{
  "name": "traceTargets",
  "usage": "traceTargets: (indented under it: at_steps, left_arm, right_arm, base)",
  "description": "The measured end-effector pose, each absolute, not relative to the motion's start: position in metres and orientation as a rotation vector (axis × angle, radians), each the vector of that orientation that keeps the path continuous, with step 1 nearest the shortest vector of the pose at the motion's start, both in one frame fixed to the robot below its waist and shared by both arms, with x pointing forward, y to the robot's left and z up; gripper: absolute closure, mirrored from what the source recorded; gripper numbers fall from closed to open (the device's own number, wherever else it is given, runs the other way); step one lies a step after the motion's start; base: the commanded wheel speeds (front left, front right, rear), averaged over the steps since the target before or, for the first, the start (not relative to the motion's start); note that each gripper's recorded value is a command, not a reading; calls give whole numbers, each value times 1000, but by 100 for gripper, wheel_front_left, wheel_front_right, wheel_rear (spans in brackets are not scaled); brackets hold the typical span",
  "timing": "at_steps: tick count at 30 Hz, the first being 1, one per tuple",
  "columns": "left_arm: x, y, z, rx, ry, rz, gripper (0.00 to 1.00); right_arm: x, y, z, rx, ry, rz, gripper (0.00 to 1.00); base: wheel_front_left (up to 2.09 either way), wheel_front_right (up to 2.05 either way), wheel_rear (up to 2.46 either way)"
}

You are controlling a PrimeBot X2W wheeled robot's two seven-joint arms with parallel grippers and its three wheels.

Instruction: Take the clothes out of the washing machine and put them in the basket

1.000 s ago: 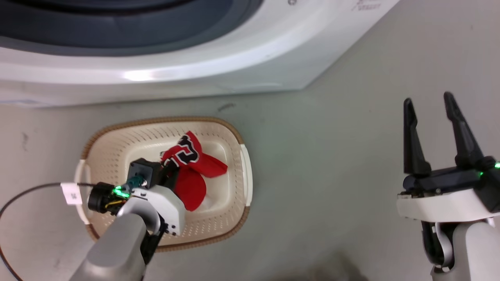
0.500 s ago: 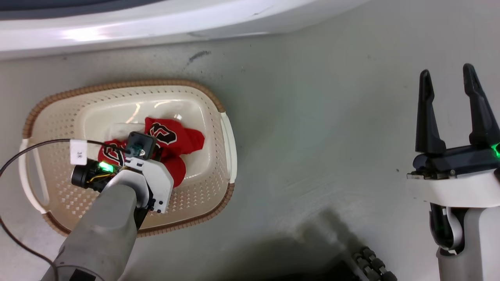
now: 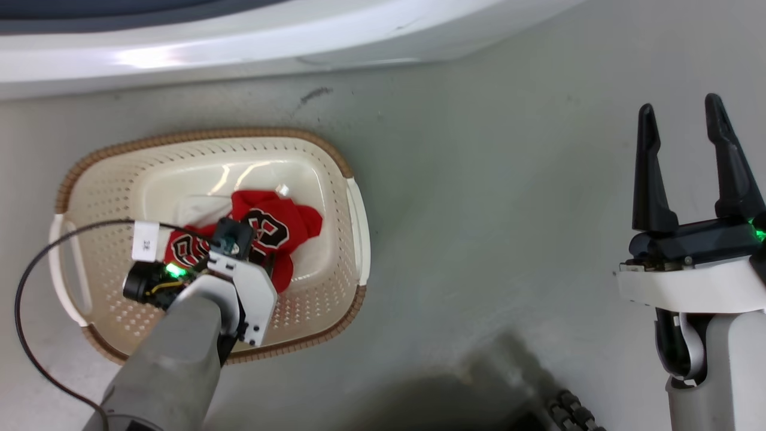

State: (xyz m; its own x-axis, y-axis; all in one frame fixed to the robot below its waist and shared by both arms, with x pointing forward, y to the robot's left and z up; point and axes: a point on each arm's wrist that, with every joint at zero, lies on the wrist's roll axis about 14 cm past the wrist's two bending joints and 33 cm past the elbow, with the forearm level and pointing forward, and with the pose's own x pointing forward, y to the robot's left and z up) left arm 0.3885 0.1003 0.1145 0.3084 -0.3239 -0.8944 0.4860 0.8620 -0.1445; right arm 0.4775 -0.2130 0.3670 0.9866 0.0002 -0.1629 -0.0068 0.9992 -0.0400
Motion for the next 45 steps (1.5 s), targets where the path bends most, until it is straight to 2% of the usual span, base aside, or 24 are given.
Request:
traceTargets:
  at_steps: [14,18,23,25,37,45]
  left_arm:
    - [402,95,201,81,915,-464,0]
    - [435,96,245,42,742,-401,0]
    - [442,108,291,23,587,-334,0]
    - [454,114,328,5,460,-284,0]
    - [440,162,446,-52,92,-44,0]
    - [434,176,486,-40,-36,11,0]
  right_arm:
    - [453,-192,422,-34,82,54,0]
    - [446,-185,439,-34,47,69,0]
    - [436,-179,458,-37,8,84,0]
    - [430,-175,467,-38,-8,95,0]
    - [406,-162,498,-26,-76,129,0]
    - [400,-160,505,-23,-93,134,0]
  base:
    - [0,0,0]
    - [0,0,0]
    - [0,0,0]
    - [0,0,0]
    - [0,0,0]
    - [0,0,0]
